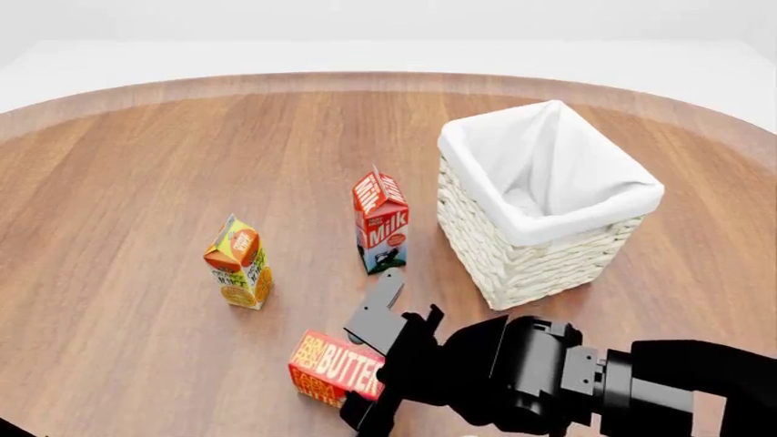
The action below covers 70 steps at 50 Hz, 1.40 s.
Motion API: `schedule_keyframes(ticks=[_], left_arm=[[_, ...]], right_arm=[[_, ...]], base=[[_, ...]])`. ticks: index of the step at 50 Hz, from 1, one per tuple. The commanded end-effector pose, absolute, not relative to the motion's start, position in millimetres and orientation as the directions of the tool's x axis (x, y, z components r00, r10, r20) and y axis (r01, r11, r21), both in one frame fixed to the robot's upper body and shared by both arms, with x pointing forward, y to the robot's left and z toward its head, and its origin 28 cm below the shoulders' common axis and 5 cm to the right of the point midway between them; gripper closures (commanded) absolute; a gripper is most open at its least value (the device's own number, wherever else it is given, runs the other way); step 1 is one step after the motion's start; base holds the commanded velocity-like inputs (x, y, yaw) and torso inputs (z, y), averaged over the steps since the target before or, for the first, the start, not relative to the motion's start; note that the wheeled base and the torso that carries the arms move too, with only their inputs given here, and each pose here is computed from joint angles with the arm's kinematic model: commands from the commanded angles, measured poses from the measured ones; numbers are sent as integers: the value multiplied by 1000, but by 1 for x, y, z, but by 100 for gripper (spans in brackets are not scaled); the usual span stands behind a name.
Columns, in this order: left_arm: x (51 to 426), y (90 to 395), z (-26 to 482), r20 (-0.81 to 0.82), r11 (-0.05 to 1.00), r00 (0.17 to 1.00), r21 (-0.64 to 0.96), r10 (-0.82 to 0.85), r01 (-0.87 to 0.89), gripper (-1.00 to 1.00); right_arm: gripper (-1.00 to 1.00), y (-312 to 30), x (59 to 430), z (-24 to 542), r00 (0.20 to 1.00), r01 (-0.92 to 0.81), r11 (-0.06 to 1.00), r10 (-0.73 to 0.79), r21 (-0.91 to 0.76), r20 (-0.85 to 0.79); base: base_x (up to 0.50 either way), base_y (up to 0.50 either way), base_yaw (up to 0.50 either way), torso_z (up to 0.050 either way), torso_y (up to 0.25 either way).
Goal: Pick up the cream cheese box and the butter, and put them in the basket.
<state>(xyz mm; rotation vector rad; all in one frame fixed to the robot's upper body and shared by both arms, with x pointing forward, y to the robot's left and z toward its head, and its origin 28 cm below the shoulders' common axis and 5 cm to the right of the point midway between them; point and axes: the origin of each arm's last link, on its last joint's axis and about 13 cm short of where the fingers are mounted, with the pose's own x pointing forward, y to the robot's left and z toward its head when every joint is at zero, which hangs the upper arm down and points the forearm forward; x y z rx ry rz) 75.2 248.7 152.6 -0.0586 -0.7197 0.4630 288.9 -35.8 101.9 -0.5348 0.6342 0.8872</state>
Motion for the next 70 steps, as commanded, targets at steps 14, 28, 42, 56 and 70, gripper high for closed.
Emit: schedule_keyframes(ticks=[14,28,42,56,70], left_arm=[[76,253,148,623,895,652,-212,432,-391,-100],[77,258,142,624,893,648,-216,437,-395,-100],[76,254,144,625,895,649,-213,434,-392,-100],[75,255,146,626,895,648,-213,434,-393,-100],[76,255,147,629,896,648,-208,429,-391,-100]], right_arm=[[100,-30,284,132,515,-835,515,610,-193,-602],[100,-26,284,178,611,-786,570,657,-239,-441],[100,-34,283,218,695,-717,651,640,-249,-327],[100,-40,282,250,765,-644,721,596,-256,-244],[100,-54,286,284,842,-539,814,515,-214,-163]], base=[[0,0,1,0,-1],[0,0,0,0,0],[0,0,0,0,0],[0,0,0,0,0],[0,0,0,0,1]])
